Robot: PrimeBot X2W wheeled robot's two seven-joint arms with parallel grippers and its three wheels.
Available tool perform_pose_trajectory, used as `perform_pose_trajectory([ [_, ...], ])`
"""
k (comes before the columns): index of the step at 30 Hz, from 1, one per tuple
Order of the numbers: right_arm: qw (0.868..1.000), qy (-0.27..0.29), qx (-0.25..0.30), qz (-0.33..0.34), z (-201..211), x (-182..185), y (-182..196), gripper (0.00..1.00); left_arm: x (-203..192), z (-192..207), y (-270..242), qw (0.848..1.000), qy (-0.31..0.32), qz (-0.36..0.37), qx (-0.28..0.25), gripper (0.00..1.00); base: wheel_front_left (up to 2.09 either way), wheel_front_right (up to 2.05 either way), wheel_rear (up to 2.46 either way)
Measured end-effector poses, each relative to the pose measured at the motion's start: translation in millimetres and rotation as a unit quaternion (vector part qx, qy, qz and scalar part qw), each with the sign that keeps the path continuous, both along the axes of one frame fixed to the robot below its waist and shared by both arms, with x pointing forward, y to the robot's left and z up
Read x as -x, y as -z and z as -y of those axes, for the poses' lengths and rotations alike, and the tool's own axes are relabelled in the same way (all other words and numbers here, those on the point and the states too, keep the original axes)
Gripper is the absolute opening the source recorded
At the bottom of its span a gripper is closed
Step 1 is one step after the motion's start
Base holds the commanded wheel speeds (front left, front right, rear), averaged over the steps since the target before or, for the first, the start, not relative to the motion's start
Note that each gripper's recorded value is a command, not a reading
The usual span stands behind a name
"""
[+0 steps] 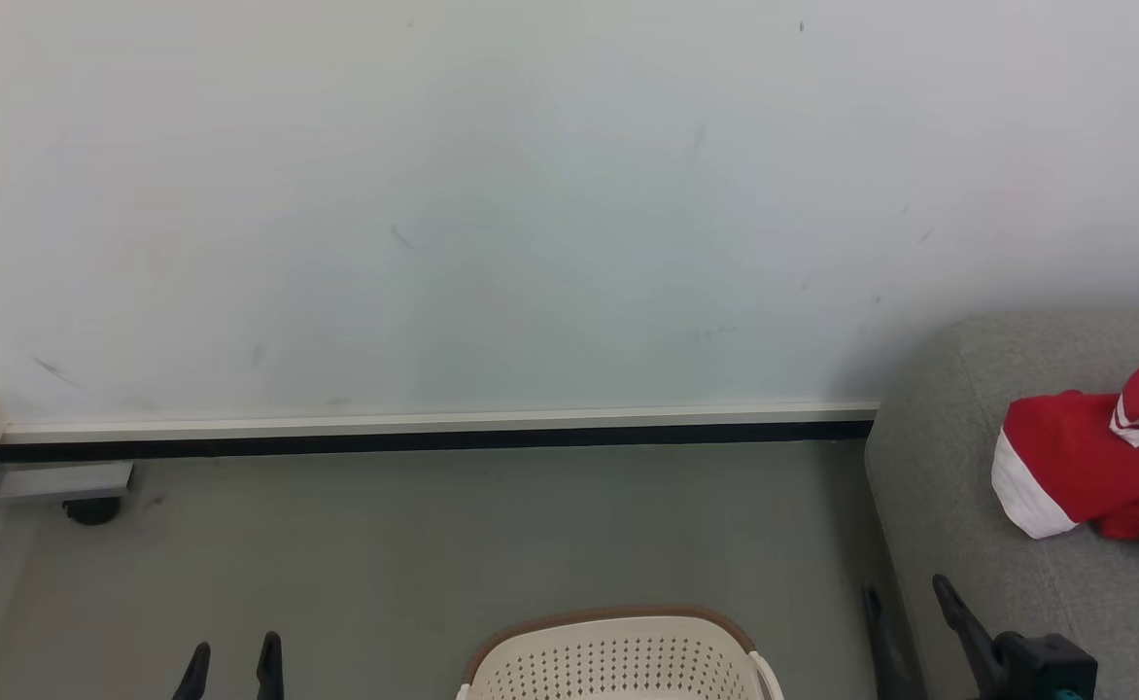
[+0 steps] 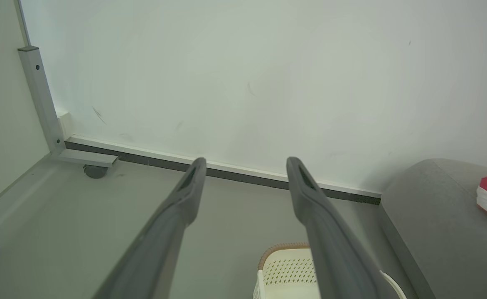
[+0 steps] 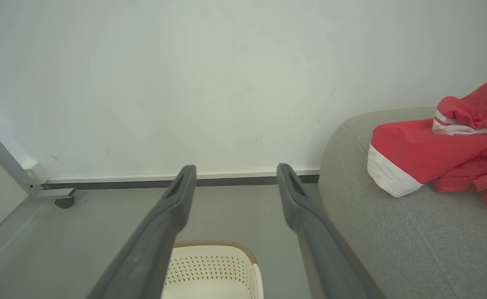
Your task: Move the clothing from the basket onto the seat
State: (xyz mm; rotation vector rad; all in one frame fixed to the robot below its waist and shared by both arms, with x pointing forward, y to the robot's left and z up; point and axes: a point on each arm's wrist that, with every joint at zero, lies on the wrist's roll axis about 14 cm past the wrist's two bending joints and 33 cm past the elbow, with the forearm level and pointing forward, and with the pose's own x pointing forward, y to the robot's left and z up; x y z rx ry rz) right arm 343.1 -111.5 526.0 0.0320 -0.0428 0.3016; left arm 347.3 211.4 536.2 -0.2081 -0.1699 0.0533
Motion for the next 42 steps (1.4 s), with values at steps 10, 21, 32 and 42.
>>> perform_pose_trajectory([
  [10,1.000,-0.005,0.001,-0.024,-4,3,13,1.00,-1,7,18,0.999,0.014,-0.029,-0.032,1.00,0.00,0.00,0.00],
  [21,1.000,0.000,-0.003,-0.023,-1,-1,12,1.00,-4,11,22,0.999,0.018,-0.031,-0.017,1.00,0.00,0.00,0.00],
  [32,1.000,0.000,-0.007,-0.020,-2,-2,11,1.00,-6,14,22,0.999,0.024,-0.029,-0.003,1.00,0.00,0.00,0.00],
  [42,1.000,0.000,-0.006,-0.021,-2,-2,12,1.00,-6,13,23,0.999,0.020,-0.028,0.004,1.00,0.00,0.00,0.00],
])
